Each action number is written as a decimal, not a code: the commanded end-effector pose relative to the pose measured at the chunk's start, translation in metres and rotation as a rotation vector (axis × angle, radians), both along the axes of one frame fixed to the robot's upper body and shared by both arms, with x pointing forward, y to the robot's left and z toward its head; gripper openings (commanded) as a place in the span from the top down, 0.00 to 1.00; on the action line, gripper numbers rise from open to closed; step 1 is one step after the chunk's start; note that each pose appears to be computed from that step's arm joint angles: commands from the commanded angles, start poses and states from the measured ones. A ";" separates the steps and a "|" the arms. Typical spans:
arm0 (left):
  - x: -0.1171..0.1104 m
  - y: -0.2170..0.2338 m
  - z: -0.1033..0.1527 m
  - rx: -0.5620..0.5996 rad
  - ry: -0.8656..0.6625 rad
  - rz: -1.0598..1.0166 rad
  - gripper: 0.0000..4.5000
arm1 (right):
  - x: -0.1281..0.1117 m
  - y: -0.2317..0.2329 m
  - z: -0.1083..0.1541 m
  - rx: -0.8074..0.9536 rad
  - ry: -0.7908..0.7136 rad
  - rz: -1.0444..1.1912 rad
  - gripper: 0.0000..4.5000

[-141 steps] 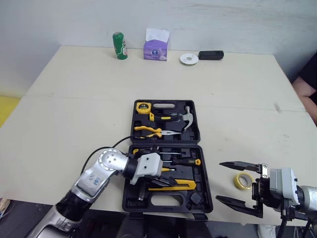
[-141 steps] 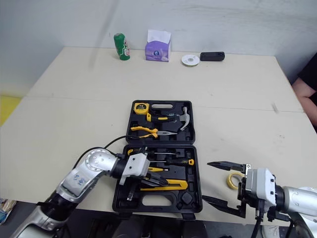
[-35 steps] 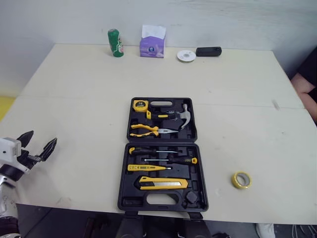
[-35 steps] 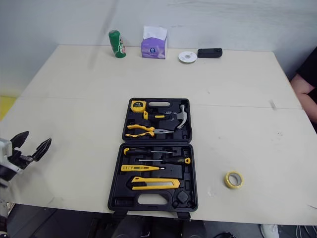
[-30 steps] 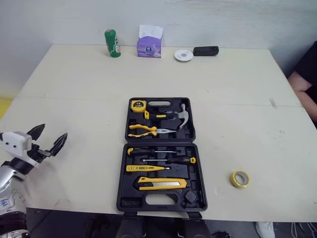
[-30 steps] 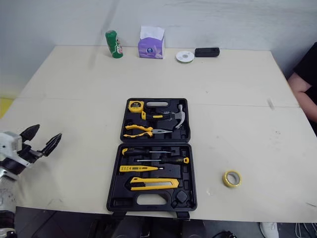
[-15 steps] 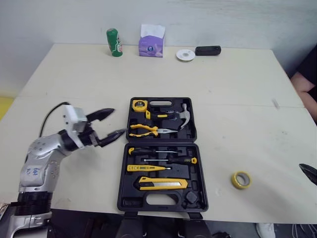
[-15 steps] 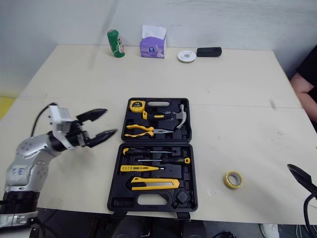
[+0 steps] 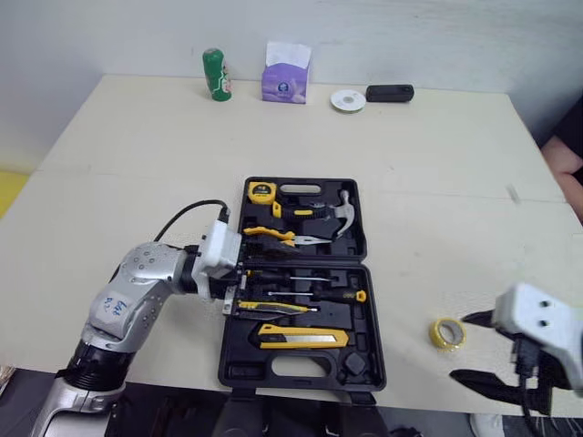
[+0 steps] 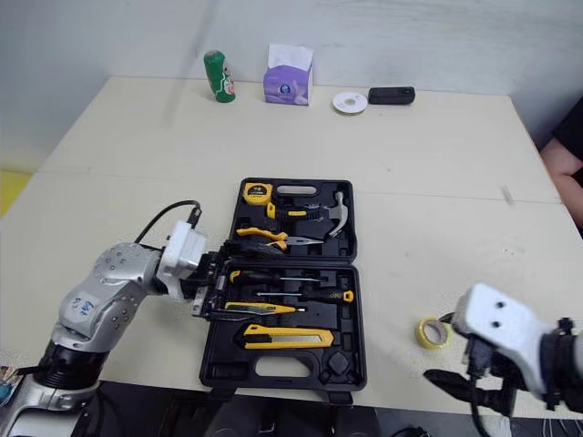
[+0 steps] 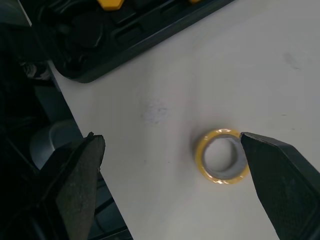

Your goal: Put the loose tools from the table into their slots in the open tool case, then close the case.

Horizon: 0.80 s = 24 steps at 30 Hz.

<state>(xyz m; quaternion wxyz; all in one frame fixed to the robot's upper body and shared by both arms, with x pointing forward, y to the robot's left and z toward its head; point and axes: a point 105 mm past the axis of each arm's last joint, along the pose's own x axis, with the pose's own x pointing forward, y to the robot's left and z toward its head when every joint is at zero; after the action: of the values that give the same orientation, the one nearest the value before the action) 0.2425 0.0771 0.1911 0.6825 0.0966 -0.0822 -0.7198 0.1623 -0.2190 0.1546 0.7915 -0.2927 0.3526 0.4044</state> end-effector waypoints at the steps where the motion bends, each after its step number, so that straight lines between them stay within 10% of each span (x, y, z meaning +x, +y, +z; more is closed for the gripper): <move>1: -0.010 -0.009 0.008 -0.016 -0.041 -0.036 0.01 | 0.004 -0.004 -0.008 -0.067 -0.014 0.000 0.00; 5: -0.014 -0.015 0.005 -0.020 -0.036 -0.040 0.00 | 0.011 -0.007 -0.016 -0.082 -0.040 -0.022 0.29; 24: -0.022 -0.029 0.003 -0.025 -0.035 -0.083 0.00 | 0.027 -0.012 -0.040 -0.127 -0.036 -0.034 0.29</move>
<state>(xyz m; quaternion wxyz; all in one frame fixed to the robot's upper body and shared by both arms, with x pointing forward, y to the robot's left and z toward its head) 0.2278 0.0512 0.1885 0.6635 0.0833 -0.0920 -0.7378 0.1867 -0.2297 0.1136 0.7792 -0.3401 0.3747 0.3697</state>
